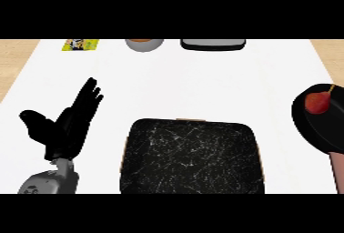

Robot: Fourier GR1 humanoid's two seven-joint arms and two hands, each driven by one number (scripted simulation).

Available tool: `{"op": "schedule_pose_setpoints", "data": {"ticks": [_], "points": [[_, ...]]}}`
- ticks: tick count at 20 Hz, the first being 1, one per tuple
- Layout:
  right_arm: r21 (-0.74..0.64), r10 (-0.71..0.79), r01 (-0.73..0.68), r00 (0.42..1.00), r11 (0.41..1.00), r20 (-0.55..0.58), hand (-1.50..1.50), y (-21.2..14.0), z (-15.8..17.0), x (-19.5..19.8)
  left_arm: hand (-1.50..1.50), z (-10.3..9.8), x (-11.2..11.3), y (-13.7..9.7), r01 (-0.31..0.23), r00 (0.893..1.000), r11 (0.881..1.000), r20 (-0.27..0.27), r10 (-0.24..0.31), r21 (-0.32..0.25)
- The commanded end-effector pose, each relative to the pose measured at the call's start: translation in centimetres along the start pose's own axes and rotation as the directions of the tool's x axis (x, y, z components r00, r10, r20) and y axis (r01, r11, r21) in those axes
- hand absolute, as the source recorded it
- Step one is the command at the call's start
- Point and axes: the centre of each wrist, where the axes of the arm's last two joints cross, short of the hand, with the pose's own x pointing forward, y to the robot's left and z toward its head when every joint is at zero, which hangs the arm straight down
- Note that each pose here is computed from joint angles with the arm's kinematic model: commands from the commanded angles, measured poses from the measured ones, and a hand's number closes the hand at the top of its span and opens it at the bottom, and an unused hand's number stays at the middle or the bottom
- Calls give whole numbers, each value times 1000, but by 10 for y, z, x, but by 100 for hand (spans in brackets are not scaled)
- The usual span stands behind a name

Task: Pick the pear from the tray and place it in the pot

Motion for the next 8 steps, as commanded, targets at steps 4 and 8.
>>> {"op": "schedule_pose_setpoints", "data": {"ticks": [4, 8], "points": [[-275, -222, 250, 966, 928, 130, -150, -23, -3, -17, 0, 5, -7, 12, 12, 1000, 1000, 0, -12, 4], [-360, -285, 321, 947, 876, 151, -150, -40, 0, -32, 0, -11, 6, 4, 5, 1000, 999, 9, -5, 37]]}}
